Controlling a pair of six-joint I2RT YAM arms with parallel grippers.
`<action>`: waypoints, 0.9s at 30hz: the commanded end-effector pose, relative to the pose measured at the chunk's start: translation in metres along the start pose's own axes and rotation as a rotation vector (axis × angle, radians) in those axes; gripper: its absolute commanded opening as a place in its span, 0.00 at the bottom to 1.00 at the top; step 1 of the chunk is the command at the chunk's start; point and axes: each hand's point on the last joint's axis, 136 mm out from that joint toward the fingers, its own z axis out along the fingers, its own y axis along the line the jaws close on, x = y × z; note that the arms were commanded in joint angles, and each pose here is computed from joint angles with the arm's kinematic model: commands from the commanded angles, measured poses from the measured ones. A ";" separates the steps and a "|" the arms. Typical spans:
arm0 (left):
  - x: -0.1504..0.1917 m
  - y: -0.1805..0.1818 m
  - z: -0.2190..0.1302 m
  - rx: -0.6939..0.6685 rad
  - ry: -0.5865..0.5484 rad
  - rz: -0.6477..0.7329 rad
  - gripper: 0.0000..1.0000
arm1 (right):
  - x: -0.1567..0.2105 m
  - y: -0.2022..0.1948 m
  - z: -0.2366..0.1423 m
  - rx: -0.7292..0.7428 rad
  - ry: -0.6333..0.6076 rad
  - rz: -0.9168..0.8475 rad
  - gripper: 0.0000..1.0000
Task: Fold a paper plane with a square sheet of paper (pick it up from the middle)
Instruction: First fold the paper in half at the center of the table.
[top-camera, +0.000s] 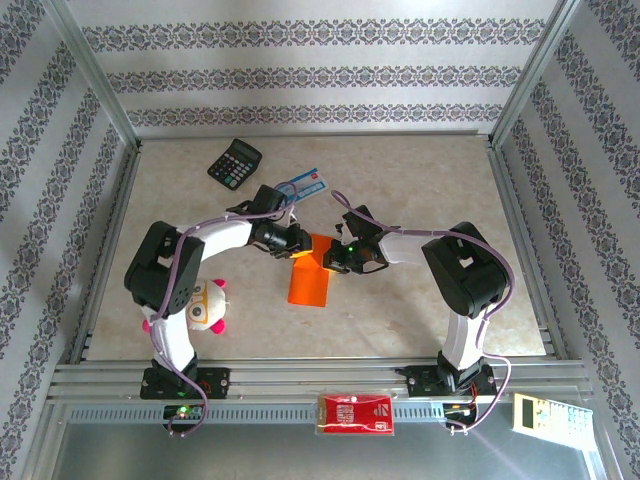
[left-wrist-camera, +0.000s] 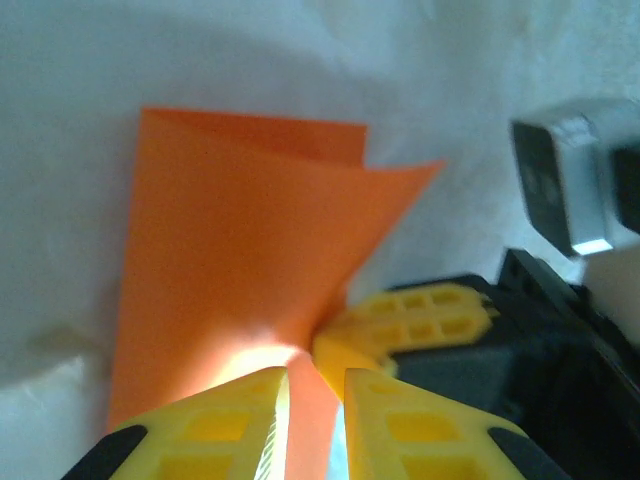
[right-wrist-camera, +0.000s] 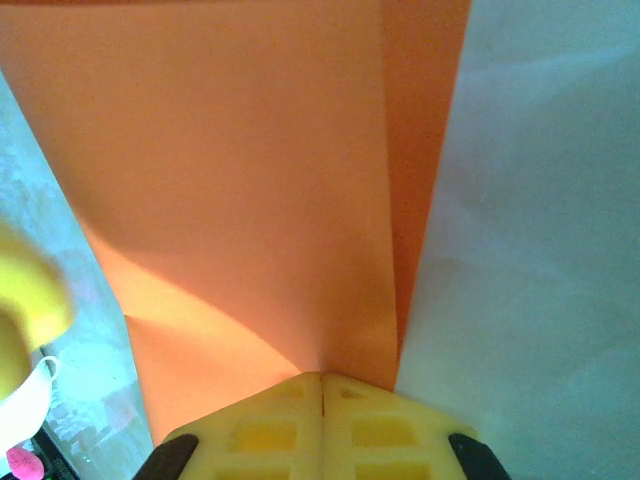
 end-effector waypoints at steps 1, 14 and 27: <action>-0.010 0.017 0.006 -0.037 0.014 0.002 0.23 | 0.037 -0.085 0.011 0.308 0.075 0.099 0.00; -0.028 0.015 -0.001 0.003 -0.014 -0.009 0.24 | 0.040 -0.091 0.013 0.323 0.081 0.101 0.00; -0.052 0.024 0.015 -0.014 -0.037 -0.024 0.25 | 0.038 -0.090 0.014 0.323 0.081 0.097 0.00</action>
